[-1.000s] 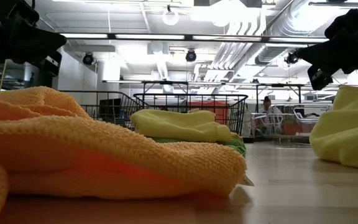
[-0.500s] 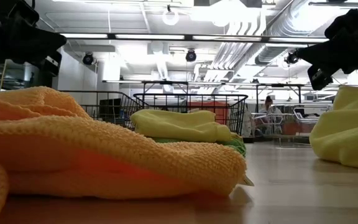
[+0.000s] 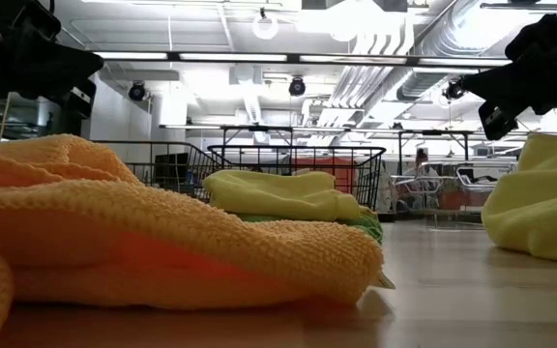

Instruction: Sort microfiber towel by color & place in baskets

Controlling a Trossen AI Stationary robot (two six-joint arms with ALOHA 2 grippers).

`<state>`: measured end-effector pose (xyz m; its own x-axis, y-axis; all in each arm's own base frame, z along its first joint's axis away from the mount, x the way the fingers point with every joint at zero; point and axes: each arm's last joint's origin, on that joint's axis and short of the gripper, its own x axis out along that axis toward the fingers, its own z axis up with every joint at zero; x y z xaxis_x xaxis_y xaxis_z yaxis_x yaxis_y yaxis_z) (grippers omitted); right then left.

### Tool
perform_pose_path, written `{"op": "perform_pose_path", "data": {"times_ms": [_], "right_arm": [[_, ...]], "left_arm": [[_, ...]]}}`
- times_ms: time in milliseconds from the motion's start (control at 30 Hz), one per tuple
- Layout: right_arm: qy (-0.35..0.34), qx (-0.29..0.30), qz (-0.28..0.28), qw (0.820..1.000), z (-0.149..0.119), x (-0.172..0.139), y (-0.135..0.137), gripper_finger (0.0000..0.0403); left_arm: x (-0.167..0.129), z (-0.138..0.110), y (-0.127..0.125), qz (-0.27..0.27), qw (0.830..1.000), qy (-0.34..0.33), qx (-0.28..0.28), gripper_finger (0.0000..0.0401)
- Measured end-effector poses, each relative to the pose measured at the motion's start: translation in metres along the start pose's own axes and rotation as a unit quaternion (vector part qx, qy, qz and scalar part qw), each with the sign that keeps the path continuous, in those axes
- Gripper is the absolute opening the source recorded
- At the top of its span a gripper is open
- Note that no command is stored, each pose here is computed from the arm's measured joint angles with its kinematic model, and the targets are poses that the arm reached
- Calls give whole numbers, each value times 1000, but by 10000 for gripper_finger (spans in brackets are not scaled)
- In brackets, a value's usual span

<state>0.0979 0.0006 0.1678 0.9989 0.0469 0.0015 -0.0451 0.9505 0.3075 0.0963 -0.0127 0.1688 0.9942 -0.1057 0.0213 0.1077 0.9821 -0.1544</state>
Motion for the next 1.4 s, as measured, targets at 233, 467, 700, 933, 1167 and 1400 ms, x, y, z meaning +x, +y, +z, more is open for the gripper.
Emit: {"op": "perform_pose_path", "data": {"times_ms": [233,467,700,933,1167,1400], "right_arm": [[0,0,0,1000,0,0,0,0],[-194,162,-18,967,31,-5,4,0],[-464,328,-55,821,69,-28,4,0],[-344,209,11,915,142,-17,35,0],[-141,170,-92,971,200,12,52,0],[-16,141,-170,975,227,44,57,4]], "left_arm": [[0,0,0,0,1000,0,0,0],[0,0,0,0,1000,0,0,0],[0,0,0,0,1000,0,0,0],[0,0,0,0,1000,0,0,0],[0,0,0,0,1000,0,0,0],[0,0,0,0,1000,0,0,0]]}}
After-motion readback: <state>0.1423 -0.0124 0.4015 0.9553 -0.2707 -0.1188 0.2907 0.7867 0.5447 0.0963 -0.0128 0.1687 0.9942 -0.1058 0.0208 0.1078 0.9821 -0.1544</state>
